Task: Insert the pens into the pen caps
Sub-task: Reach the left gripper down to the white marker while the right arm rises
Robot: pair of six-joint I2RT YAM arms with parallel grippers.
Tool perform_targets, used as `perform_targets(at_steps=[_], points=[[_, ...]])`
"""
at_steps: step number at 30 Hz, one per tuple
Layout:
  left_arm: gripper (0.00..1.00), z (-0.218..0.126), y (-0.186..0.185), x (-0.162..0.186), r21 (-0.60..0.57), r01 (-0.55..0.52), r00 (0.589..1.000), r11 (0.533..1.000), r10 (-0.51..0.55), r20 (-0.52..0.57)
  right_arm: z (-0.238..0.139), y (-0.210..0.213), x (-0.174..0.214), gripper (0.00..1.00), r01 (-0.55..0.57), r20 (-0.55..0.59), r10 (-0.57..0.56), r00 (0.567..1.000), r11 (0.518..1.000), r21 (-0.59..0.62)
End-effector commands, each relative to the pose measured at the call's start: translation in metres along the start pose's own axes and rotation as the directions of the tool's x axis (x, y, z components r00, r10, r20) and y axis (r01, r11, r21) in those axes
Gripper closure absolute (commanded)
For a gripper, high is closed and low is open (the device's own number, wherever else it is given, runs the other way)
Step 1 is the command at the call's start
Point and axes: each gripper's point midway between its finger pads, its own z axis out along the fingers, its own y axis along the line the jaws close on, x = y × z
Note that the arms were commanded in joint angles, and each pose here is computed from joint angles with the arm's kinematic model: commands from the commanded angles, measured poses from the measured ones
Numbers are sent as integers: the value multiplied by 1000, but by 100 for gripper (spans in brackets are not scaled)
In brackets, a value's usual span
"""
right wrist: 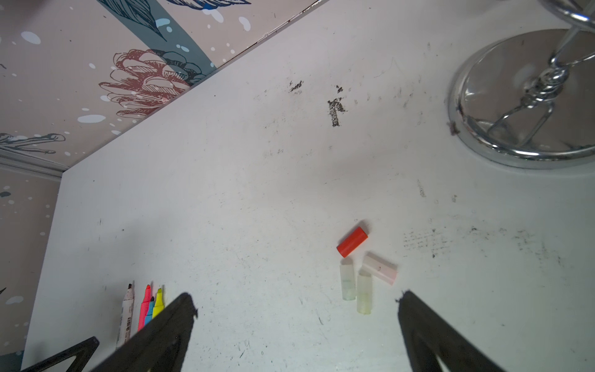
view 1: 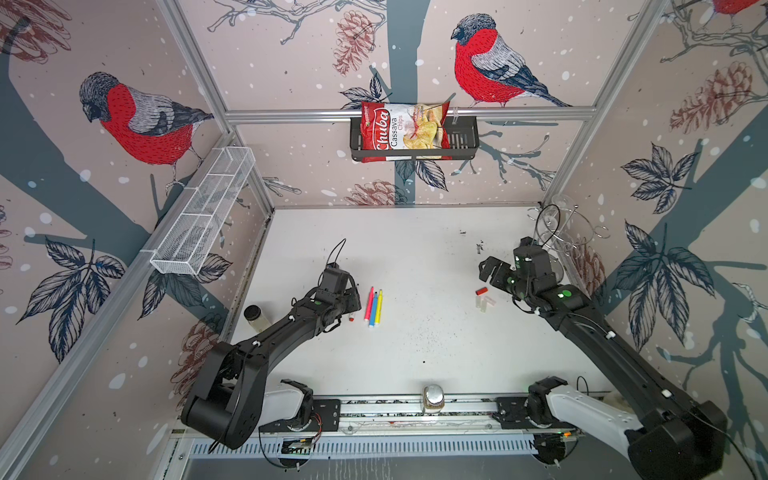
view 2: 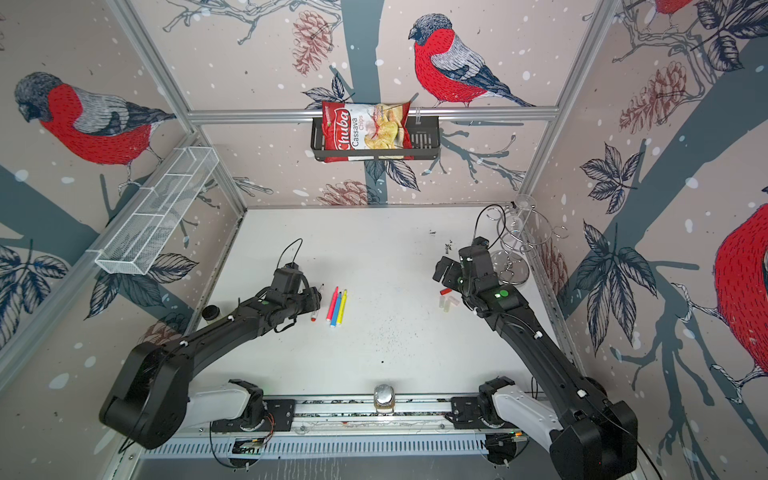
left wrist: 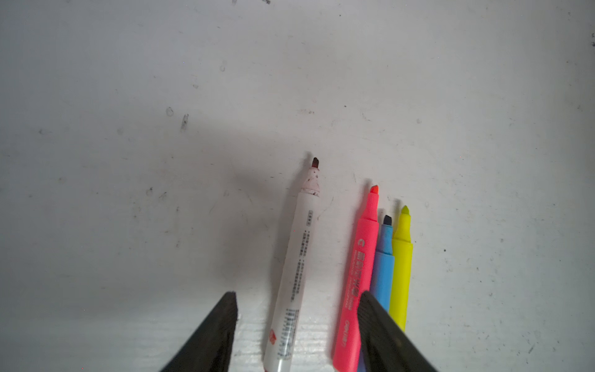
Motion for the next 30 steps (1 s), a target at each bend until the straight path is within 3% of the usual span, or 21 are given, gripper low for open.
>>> perform_targets(at_steps=[1, 6, 30], points=[[41, 3, 1, -4, -46, -15, 1000, 999, 15, 3, 0, 7, -2, 1, 5, 10, -5, 1000, 999, -37], [48, 13, 6, 6, -97, -32, 998, 995, 26, -56, 1, 5, 2, 1, -9, 10, 10, 1000, 999, -38], [63, 30, 13, 29, -153, -92, 988, 984, 71, -136, 5, 2, 4, 0, -35, 20, 36, 999, 999, -36]])
